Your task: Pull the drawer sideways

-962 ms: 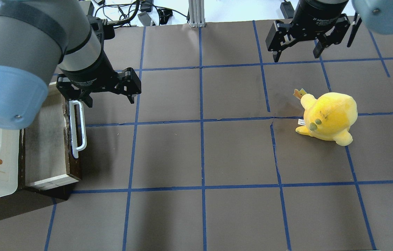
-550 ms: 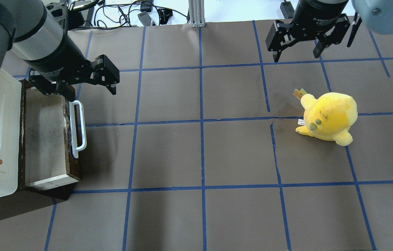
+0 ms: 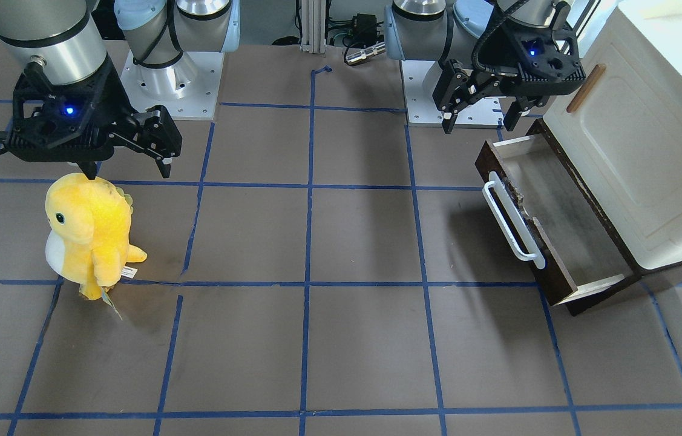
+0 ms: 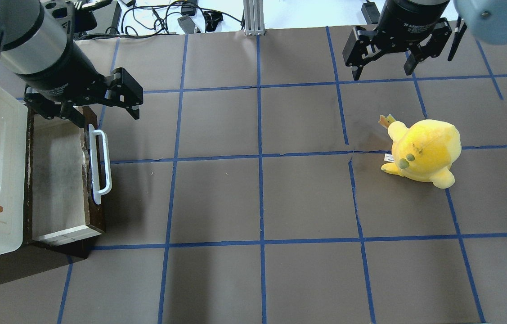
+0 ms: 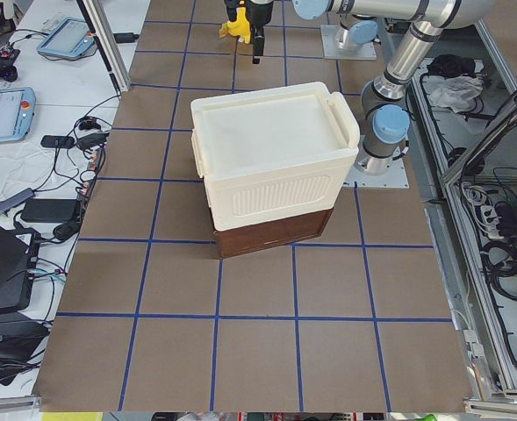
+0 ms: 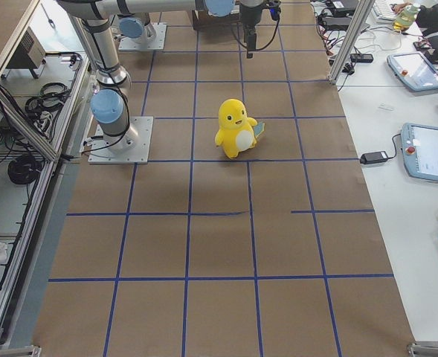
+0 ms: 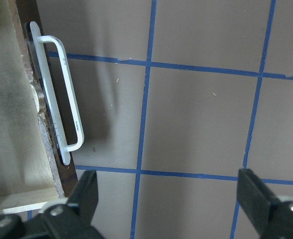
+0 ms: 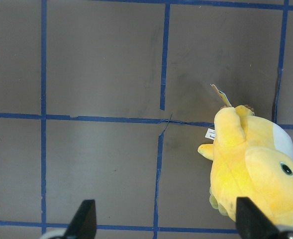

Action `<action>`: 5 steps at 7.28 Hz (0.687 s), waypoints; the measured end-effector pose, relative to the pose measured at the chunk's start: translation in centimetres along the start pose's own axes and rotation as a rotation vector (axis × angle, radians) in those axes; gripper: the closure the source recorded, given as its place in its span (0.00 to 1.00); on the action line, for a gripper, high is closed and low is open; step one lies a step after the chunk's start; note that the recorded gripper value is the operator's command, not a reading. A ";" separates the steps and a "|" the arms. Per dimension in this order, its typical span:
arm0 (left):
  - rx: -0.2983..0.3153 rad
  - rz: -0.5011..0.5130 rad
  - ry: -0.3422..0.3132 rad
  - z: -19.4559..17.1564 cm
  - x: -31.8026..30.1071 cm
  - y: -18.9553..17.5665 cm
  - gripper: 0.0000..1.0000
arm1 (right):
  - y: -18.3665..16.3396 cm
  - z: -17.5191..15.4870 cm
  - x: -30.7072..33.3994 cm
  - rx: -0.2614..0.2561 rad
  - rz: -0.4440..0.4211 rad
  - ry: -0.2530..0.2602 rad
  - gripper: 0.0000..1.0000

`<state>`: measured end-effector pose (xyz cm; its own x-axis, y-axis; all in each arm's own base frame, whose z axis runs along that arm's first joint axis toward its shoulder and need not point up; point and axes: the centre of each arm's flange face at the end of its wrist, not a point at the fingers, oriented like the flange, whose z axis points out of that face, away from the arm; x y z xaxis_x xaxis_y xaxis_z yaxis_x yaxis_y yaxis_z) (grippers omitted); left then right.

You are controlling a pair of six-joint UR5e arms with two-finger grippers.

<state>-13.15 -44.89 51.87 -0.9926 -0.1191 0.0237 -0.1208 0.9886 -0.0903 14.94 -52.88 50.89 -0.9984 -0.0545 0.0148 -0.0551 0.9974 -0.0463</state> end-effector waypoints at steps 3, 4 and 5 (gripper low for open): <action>0.031 -0.013 0.002 -0.3 -0.2 -2.2 0.00 | 0.0 0.0 0.0 0.000 0.000 0.000 0.00; 0.038 -0.013 0.003 -0.7 0.0 -3.3 0.00 | 0.0 0.0 0.0 0.000 0.000 0.000 0.00; 0.040 -0.012 0.005 -0.7 0.2 -4.0 0.00 | 0.0 0.0 0.0 0.000 0.000 0.000 0.00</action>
<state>-12.81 -48.75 52.94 -0.9911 -0.1300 0.0302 -0.1328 0.9826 -0.1299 14.94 -52.88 50.89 -0.9984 -0.0545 0.0147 -0.0552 0.9974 -0.0463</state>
